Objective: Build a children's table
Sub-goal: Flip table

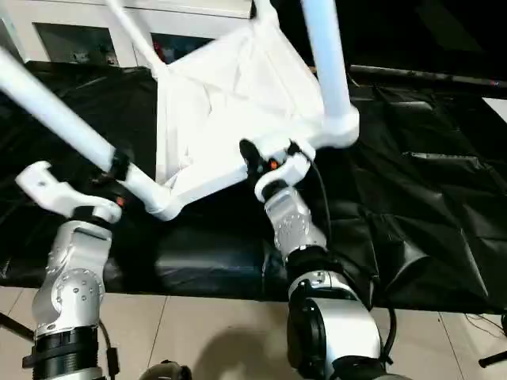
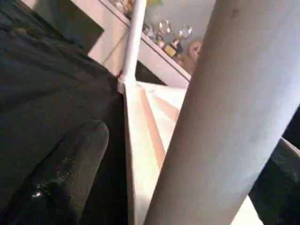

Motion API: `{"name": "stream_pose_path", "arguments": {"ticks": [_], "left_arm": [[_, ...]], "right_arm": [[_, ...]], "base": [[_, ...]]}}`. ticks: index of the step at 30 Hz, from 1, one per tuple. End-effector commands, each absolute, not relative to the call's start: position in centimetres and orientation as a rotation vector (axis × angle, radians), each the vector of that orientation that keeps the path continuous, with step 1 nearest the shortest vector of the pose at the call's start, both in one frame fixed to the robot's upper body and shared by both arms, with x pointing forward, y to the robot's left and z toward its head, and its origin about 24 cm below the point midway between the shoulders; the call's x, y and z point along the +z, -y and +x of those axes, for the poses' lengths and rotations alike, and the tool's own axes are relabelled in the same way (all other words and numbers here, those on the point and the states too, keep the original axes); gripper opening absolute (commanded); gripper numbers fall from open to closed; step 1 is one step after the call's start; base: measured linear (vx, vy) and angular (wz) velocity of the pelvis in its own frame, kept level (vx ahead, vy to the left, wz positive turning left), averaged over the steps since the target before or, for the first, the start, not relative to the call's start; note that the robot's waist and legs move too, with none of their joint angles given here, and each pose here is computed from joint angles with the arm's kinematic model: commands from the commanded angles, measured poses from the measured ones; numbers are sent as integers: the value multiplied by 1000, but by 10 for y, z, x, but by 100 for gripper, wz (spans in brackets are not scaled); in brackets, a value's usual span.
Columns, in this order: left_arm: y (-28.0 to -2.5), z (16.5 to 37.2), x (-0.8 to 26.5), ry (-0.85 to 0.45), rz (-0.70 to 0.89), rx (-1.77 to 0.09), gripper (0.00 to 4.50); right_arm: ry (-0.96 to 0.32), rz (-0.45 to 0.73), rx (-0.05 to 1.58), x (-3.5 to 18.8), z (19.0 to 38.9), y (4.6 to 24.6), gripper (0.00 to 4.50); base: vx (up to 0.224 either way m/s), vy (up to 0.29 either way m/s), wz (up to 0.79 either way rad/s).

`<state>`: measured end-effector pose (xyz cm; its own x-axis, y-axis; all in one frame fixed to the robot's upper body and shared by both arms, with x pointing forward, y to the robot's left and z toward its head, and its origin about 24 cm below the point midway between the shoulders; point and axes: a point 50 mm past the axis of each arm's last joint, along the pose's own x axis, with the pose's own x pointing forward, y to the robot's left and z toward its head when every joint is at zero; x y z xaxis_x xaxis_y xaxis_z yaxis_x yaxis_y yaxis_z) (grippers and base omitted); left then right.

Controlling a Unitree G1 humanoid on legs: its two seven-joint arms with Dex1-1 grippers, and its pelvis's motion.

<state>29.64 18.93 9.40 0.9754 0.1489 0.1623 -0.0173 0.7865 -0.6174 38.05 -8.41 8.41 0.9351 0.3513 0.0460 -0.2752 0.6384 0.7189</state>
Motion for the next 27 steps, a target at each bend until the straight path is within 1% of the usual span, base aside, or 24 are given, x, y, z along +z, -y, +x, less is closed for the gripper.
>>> {"name": "stream_pose_path", "arguments": {"ticks": [1,3,5,6,7,8,10,12,14,16,18,20,23,24,27], "left_arm": [[-233,262,76,286,-724,381,450],[-230,263,76,274,-730,335,450],[-224,266,75,240,-718,287,450],[-212,270,75,198,-662,204,450],[-210,271,75,187,-650,187,450],[-199,275,70,102,-589,118,450],[-188,278,68,45,-494,36,450],[-185,278,67,21,-472,16,450],[-179,279,67,-15,-429,-48,450],[-177,279,64,-74,-382,-91,450],[-179,279,59,-131,-374,-75,450],[-182,280,60,-126,-397,-58,450],[-187,276,65,-95,-573,-66,450],[-187,276,65,-95,-573,-66,450],[-183,271,62,-124,-653,-117,450]], "right_arm": [[71,612,190,106,387,158,217],[77,616,173,106,386,163,217],[78,615,172,106,385,164,217],[73,601,171,105,385,164,217],[72,597,171,104,384,164,217],[72,581,173,104,383,162,217],[74,579,167,105,382,160,217],[75,575,166,105,382,160,216],[82,577,168,107,381,159,213],[89,562,174,109,381,158,213],[93,565,166,110,381,160,211],[95,563,160,111,381,161,211],[105,568,130,113,380,167,211],[105,568,130,113,380,167,211],[108,561,120,114,380,168,211]], "base": [[0,0,0],[0,0,0],[0,0,0],[0,0,0],[0,0,0],[0,0,0],[0,0,0],[0,0,0],[0,0,0],[0,0,0],[0,0,0],[0,0,0],[0,0,0],[0,0,0],[0,0,0]]}}
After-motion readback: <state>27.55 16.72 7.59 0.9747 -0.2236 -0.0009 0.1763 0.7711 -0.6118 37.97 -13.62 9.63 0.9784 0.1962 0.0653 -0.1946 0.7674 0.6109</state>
